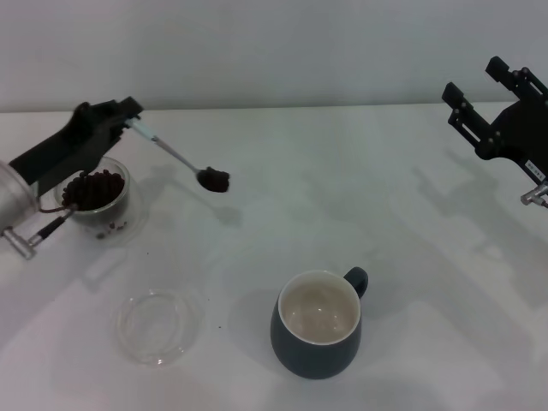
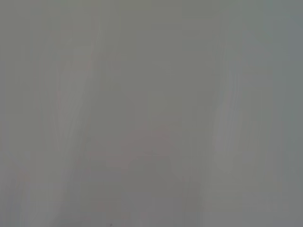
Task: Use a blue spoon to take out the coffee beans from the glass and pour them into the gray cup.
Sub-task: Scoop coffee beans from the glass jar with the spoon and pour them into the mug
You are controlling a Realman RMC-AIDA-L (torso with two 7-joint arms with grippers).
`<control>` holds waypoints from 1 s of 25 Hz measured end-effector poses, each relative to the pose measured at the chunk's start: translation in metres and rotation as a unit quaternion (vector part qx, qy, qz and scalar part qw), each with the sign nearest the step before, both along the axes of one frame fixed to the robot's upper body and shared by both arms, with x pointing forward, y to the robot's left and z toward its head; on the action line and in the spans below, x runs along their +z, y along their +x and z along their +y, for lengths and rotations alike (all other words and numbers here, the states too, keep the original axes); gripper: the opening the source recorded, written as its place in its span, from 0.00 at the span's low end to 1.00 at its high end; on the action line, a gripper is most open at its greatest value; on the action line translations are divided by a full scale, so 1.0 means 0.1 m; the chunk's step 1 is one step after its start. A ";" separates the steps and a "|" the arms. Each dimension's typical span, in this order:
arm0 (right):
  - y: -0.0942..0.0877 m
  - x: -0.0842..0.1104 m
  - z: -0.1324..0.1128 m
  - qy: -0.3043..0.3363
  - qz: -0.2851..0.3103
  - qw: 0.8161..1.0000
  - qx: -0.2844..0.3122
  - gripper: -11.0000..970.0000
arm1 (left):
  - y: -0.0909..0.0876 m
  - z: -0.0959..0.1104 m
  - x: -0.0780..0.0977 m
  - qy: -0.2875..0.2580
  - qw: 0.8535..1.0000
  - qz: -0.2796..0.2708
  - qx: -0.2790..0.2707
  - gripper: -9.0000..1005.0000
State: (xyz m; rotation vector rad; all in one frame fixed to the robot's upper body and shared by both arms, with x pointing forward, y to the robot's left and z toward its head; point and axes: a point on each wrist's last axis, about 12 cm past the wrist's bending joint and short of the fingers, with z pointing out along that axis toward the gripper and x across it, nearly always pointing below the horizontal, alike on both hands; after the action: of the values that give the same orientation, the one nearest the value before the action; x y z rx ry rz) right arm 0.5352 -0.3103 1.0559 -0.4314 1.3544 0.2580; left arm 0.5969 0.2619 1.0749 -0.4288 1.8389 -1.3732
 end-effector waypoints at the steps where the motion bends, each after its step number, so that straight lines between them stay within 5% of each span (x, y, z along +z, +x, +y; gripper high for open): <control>1: 0.00 0.00 -0.01 -0.001 -0.001 1.000 0.000 0.73 | 0.00 -0.04 0.01 -0.001 1.000 -0.001 -0.006 0.13; 25: 0.04 0.07 -0.09 0.010 -0.014 1.000 -0.023 0.73 | -0.03 -0.78 0.04 0.031 0.985 0.011 -0.168 0.13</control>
State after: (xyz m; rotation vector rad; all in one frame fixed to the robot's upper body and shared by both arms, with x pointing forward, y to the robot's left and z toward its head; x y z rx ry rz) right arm 0.5395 -0.3188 1.0628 -0.3847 1.3317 0.2267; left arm 0.5937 0.1839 1.0785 -0.1026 2.0320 -1.5316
